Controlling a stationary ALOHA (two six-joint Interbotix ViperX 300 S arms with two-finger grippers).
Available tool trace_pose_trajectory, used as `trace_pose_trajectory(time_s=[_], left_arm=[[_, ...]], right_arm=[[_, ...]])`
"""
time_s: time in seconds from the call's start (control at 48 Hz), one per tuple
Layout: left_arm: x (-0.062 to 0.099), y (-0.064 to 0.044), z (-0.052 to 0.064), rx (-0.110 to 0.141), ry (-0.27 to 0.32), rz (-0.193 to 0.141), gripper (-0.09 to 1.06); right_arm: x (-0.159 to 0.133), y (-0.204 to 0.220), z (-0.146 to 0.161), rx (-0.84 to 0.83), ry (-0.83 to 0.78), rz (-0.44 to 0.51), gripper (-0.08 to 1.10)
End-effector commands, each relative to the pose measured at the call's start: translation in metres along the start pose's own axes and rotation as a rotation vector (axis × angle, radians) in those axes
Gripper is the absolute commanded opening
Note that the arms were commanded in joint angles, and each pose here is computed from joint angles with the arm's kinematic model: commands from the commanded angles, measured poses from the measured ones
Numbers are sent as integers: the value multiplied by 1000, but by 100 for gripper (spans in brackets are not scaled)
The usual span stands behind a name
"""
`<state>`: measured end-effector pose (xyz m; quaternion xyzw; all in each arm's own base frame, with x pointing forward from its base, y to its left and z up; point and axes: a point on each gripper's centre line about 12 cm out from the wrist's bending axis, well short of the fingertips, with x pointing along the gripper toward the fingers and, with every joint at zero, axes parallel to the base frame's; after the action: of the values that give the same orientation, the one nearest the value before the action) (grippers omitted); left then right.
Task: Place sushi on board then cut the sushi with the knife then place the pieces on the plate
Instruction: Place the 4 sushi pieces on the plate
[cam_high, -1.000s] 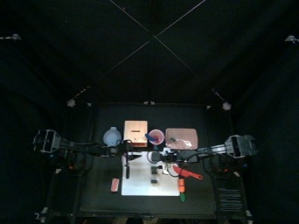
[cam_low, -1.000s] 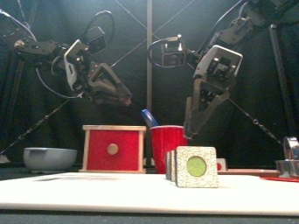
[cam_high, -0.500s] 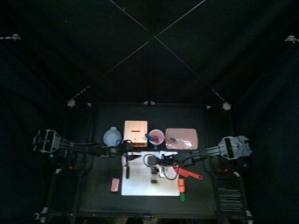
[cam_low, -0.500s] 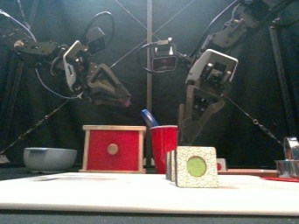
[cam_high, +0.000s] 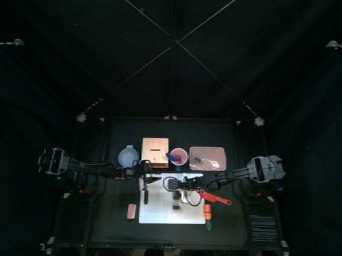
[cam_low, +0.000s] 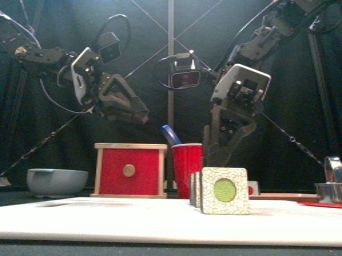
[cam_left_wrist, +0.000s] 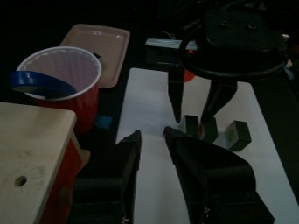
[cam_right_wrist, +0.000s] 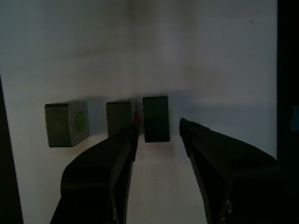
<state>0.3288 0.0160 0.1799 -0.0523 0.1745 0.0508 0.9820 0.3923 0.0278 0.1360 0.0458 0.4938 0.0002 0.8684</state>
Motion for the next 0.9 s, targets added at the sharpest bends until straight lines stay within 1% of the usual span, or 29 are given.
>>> trace_pose_trajectory(time_s=[0.021,0.312,0.5,0.667,0.771,0.896], left_arm=[[1,0,6,0,-18,0,70],[0,-1,5,1,-18,-1,70],[0,0,6,2,-18,0,70],[0,0,3,1,-12,1,70],[0,0,3,3,-12,-1,70],[0,0,4,3,-14,0,70]], right_arm=[[-5,1,11,-3,-32,2,79],[3,-1,8,-15,-13,-6,78],[2,0,11,-16,-31,-4,78],[2,-1,14,-26,-47,-6,78],[2,-2,14,-24,-46,-8,72],[2,-2,13,-19,-44,-8,59]])
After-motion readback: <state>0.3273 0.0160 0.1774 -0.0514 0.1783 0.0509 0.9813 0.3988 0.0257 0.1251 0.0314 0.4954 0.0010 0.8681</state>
